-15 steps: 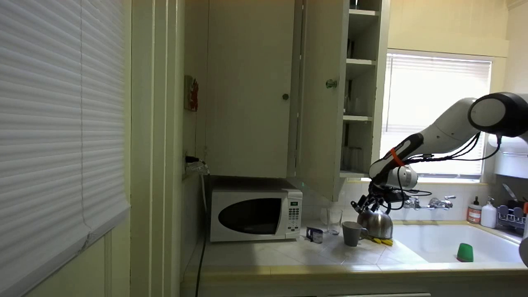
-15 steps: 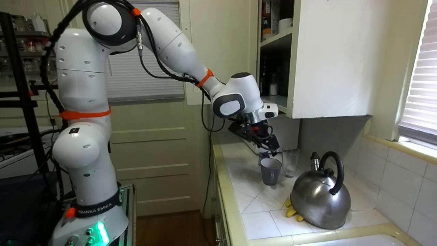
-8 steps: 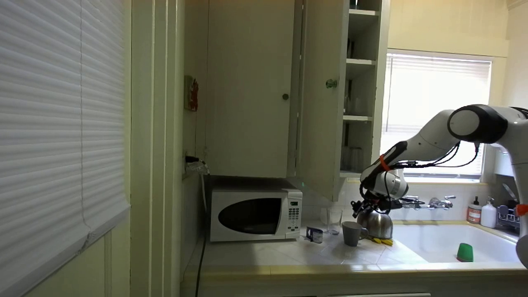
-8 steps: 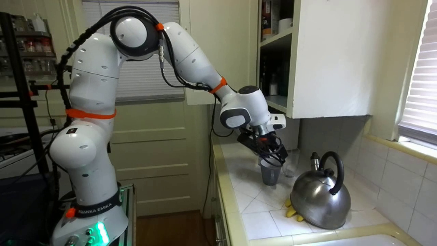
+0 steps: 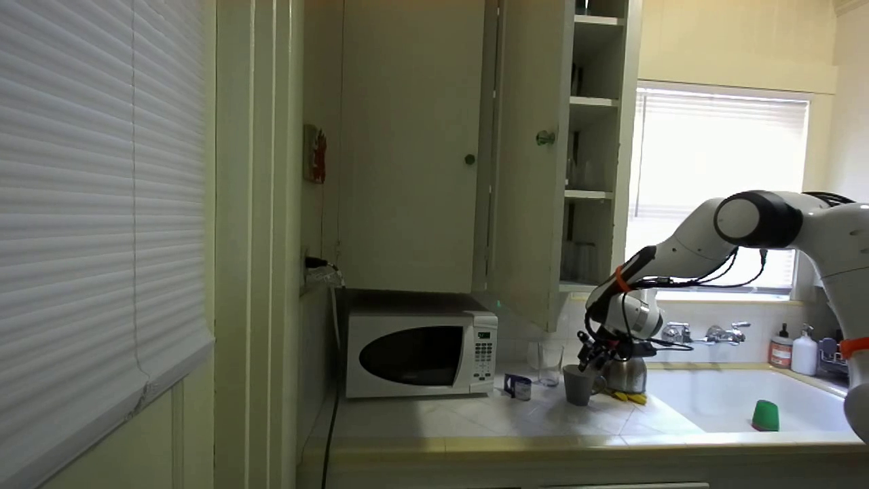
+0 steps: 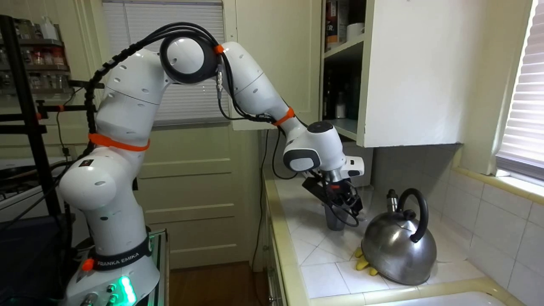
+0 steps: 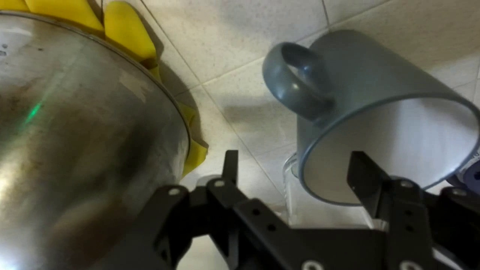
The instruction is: Move the grey mug to the open cabinet
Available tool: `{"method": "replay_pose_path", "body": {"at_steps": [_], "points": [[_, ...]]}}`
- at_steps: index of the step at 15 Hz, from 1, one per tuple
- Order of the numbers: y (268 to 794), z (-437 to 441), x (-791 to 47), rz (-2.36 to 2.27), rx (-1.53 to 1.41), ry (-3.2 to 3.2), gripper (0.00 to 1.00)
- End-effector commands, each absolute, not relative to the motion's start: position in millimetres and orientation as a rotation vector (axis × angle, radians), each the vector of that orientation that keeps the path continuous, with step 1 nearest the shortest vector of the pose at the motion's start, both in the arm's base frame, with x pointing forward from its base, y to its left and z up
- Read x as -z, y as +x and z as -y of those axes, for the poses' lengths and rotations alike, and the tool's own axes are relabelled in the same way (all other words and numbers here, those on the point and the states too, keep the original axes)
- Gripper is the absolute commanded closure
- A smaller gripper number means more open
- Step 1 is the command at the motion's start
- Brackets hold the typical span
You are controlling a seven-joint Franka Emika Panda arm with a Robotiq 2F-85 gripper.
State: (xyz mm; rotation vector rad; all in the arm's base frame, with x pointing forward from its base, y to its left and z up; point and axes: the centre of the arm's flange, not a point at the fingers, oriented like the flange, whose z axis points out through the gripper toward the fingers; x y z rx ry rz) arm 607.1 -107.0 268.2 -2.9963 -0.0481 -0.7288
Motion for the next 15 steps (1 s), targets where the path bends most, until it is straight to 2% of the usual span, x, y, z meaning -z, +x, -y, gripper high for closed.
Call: {"method": "replay_pose_path", "body": {"at_steps": [1, 2, 3, 7, 8, 9, 12, 13, 15], "points": [[613.4, 111.4, -251.6, 0.017, 0.719, -3.005, 0.44], [611.9, 111.3, -251.3, 0.012, 0.708, -3.013, 0.57], [610.4, 110.8, -251.9, 0.006, 0.697, -3.020, 0.62], [600.9, 111.1, -259.2, -0.043, 0.643, -3.055, 0.73], [599.4, 111.0, -262.2, -0.057, 0.629, -3.063, 0.81], [599.1, 110.8, -263.7, -0.068, 0.617, -3.068, 0.78], [600.7, 104.0, -269.6, -0.073, 0.578, -3.086, 0.80], [600.7, 100.7, -271.6, -0.080, 0.568, -3.088, 0.90], [600.7, 95.0, -278.4, -0.106, 0.566, -3.091, 1.00]]}}
